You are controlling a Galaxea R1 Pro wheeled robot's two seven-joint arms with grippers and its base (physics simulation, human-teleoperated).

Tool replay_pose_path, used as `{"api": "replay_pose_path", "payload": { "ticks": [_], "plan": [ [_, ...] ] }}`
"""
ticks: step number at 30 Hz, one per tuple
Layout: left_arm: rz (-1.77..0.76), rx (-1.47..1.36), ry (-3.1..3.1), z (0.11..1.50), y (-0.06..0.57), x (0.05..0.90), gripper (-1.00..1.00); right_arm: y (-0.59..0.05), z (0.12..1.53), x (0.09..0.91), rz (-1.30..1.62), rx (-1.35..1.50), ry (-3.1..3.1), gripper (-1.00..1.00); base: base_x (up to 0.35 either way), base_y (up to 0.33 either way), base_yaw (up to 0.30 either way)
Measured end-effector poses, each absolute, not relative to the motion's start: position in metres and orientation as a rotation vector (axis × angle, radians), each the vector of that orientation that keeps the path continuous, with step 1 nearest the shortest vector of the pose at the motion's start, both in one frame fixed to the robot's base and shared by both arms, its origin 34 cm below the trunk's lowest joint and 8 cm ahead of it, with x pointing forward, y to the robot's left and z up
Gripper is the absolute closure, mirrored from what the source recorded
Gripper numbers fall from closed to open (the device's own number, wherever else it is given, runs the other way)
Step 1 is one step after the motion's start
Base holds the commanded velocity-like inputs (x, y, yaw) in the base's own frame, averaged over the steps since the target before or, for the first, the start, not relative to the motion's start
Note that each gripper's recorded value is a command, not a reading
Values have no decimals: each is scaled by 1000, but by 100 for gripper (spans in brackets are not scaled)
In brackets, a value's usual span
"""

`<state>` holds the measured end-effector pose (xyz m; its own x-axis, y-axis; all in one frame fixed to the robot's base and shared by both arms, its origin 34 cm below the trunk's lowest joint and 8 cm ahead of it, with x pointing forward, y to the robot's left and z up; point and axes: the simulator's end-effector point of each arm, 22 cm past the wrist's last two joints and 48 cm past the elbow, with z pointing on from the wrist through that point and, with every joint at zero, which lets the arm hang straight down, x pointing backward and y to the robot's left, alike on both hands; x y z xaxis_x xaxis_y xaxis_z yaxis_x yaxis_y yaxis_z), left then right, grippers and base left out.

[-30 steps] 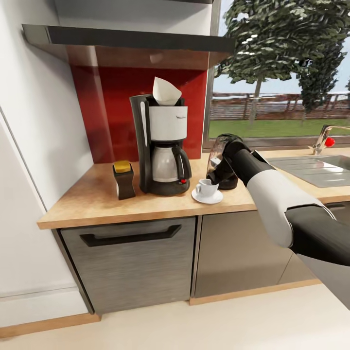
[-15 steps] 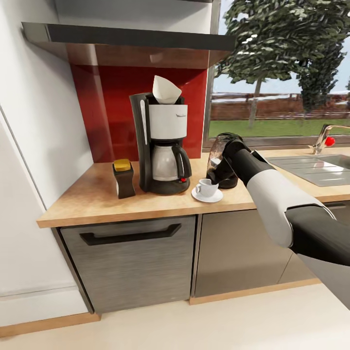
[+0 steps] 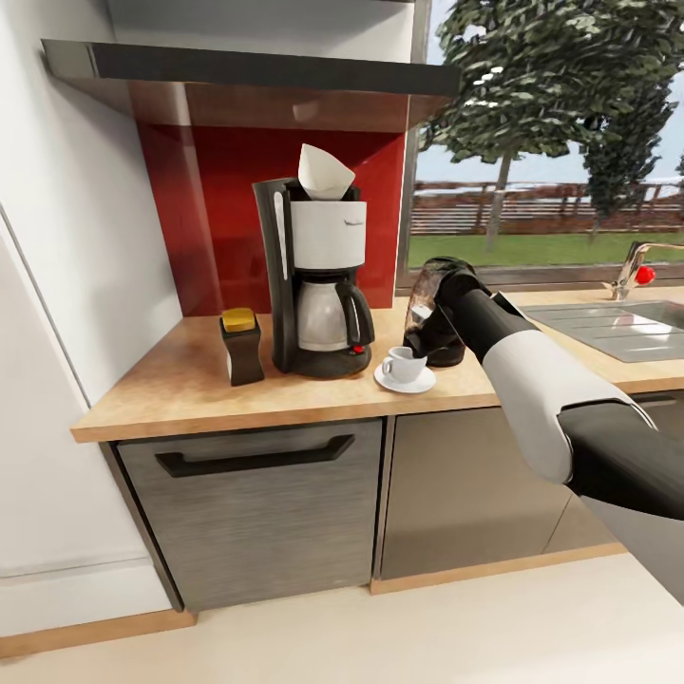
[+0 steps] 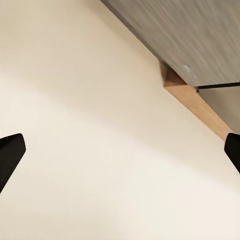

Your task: Set up a coffee station on the kitchen countertop: keep the coffee maker on the countertop, move the bottle of coffee from the kitchen shelf to the counter next to the coffee maker, place a paper coffee filter on top of the coffee maker, put the saucer next to the coffee maker with the coffee cup on the saucer, and place the electric kettle next to the coffee maker.

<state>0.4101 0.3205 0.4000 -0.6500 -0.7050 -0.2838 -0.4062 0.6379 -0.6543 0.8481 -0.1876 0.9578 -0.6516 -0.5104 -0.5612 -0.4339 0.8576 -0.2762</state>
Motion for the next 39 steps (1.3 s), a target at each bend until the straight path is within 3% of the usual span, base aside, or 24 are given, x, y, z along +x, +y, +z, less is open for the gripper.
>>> {"api": "replay_pose_path", "payload": {
  "ticks": [3, 4, 39],
  "plan": [
    [-752, -867, 2332, 400, 320, 410, -100, -188, 958, 848, -154, -682, 2376, 100, 0, 0, 0],
    [-752, -867, 2332, 400, 320, 410, -100, -188, 958, 848, -154, -682, 2376, -100, 0, 0, 0],
    [-752, -867, 2333, 410, 320, 412, -100, -189, 958, 848, -148, -686, 2402, -100, 0, 0, 0]
  ]
}}
